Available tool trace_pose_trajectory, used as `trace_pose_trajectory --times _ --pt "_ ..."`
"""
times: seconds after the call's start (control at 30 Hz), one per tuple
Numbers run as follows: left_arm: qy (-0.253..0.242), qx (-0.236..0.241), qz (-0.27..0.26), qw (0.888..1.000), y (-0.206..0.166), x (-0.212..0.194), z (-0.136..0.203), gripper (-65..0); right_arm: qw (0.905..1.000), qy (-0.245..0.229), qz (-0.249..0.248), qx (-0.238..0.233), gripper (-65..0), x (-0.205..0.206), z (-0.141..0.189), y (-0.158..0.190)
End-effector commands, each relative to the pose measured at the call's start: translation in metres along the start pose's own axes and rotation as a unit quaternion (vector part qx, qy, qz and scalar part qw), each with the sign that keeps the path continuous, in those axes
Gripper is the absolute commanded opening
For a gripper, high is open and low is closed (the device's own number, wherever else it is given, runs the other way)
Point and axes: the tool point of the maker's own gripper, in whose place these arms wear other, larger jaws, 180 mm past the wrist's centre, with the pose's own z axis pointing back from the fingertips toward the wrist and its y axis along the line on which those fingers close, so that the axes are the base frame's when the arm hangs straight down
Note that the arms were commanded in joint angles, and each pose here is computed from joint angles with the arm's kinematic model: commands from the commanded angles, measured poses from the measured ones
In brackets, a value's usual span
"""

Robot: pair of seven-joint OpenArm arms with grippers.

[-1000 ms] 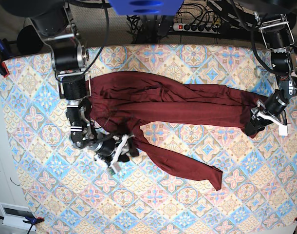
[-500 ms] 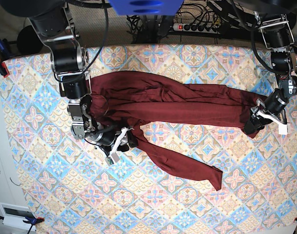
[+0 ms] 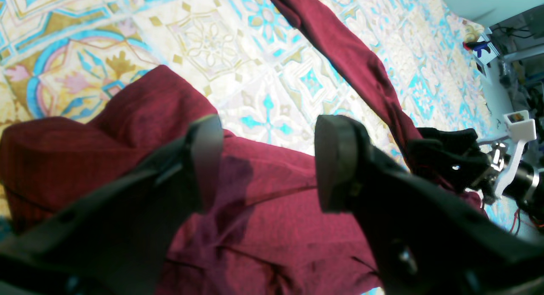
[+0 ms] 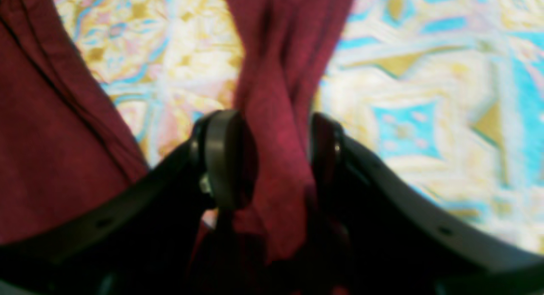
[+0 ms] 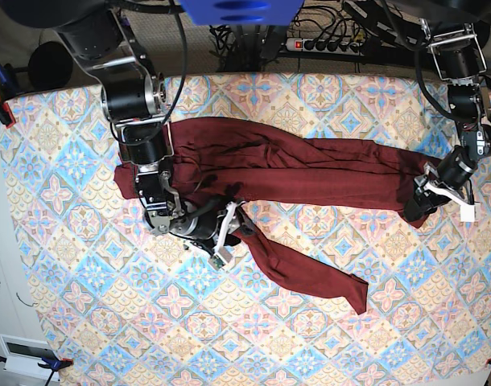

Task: Layout the t-shirt on the table in an organized manner, then fold the t-shirt properly
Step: 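Drag the held hem corner with the right gripper across the shirt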

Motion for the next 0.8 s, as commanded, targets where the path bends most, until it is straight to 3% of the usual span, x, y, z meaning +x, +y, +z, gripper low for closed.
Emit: trace_pose_trajectory --times 0.0,0.07,0.17,0.33,0.53,0.77 --pt "-0.025 -0.011 -0.014 1.000 -0.006 0.022 0.004 -31.3 0.9998 -0.013 0.013 -0.008 -41.3 0.020 0.002 -0.006" --pt "-0.025 -0.011 -0.014 1.000 -0.006 0.022 0.004 -31.3 0.9998 -0.012 0.013 -0.008 -48.5 0.020 0.002 -0.006" --pt "-0.025 -0.011 -0.014 1.000 -0.006 0.022 0.004 -31.3 0.9998 -0.012 0.013 -0.008 -64.3 0.019 0.002 -0.006" --pt "-0.026 -0.011 -0.014 0.999 -0.006 0.023 0.004 -31.3 0.9986 -0.010 0.048 -0.019 -64.3 0.021 0.014 0.004" --pt "-0.027 -0.010 -0.016 0.999 -0.006 0.023 0.003 -31.3 0.9922 -0.024 0.112 -0.049 -64.3 0.043 0.045 0.021" --pt "-0.013 0.004 -0.031 0.999 -0.003 0.013 -0.001 -31.3 0.9845 -0.033 0.154 -0.078 -64.3 0.049 0.080 0.045"
